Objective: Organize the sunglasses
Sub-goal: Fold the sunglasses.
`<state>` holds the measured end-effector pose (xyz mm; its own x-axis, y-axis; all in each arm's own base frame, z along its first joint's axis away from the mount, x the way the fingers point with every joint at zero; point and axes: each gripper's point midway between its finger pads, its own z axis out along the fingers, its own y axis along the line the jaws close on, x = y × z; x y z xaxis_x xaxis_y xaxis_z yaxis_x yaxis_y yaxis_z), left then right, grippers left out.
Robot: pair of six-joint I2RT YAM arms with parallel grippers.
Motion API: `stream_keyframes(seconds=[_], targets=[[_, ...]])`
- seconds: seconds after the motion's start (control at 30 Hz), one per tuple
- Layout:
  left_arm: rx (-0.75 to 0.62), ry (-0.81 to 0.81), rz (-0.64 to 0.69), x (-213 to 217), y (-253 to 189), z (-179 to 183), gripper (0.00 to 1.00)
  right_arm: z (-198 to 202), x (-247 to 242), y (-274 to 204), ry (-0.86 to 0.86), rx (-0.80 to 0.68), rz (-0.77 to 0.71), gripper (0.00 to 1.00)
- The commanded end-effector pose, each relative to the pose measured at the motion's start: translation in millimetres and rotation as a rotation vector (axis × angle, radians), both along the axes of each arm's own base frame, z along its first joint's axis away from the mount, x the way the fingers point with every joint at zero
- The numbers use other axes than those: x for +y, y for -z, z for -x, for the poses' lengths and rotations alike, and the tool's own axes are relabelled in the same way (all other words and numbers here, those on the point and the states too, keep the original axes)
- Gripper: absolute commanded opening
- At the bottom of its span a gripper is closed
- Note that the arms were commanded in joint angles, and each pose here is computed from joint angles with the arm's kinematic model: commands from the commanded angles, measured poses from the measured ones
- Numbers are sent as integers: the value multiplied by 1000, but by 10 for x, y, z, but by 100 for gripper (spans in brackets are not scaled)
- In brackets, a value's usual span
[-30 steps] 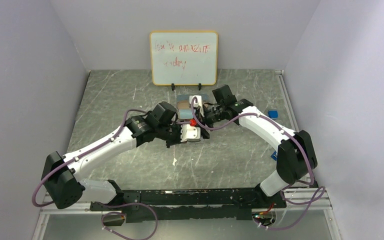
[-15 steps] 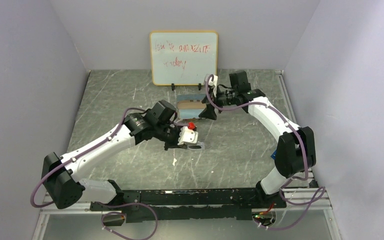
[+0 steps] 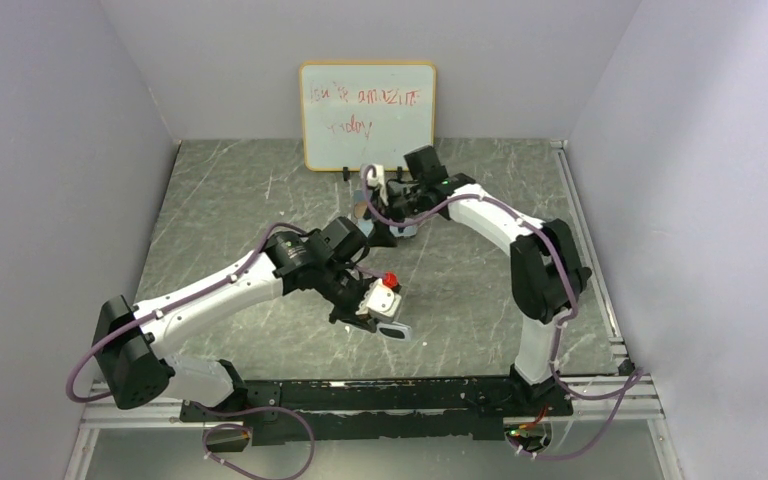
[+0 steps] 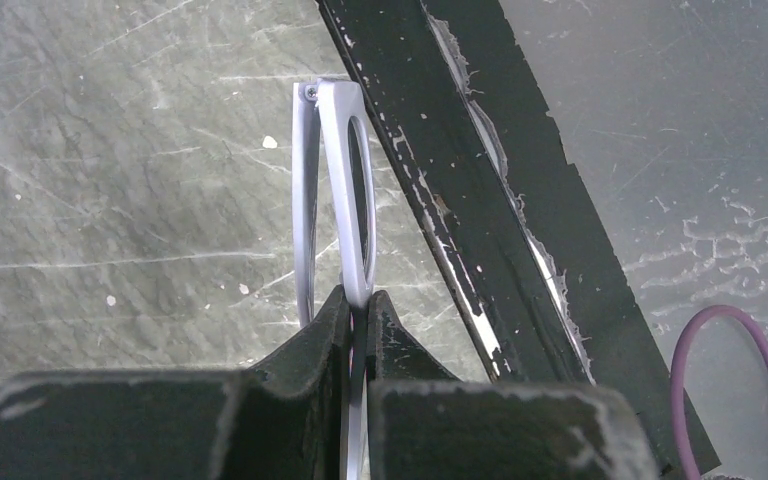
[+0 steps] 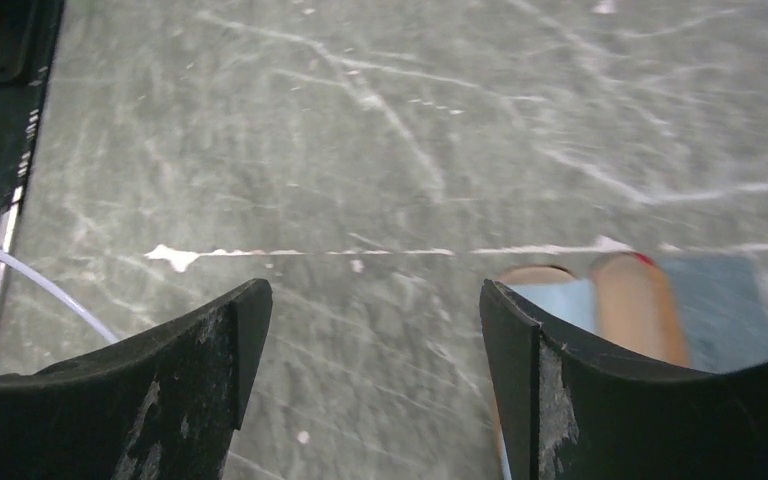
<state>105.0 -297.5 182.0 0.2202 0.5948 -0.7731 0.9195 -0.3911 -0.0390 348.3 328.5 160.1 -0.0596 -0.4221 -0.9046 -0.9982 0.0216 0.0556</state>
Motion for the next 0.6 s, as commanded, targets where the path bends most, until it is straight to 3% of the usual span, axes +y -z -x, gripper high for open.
stream_keyframes(seconds=[0.0,0.23,0.57], targets=[[-37,44,67,-49,-191,34,5,298,129,32,-184,-11,-7,80],[-86,4,68,-62,-161,-70,5,957,-56,44,-467,131,-25,76],[-191,-140,12,-81,-53,-419,5,1194,-146,-213,-486,156,-116,74]])
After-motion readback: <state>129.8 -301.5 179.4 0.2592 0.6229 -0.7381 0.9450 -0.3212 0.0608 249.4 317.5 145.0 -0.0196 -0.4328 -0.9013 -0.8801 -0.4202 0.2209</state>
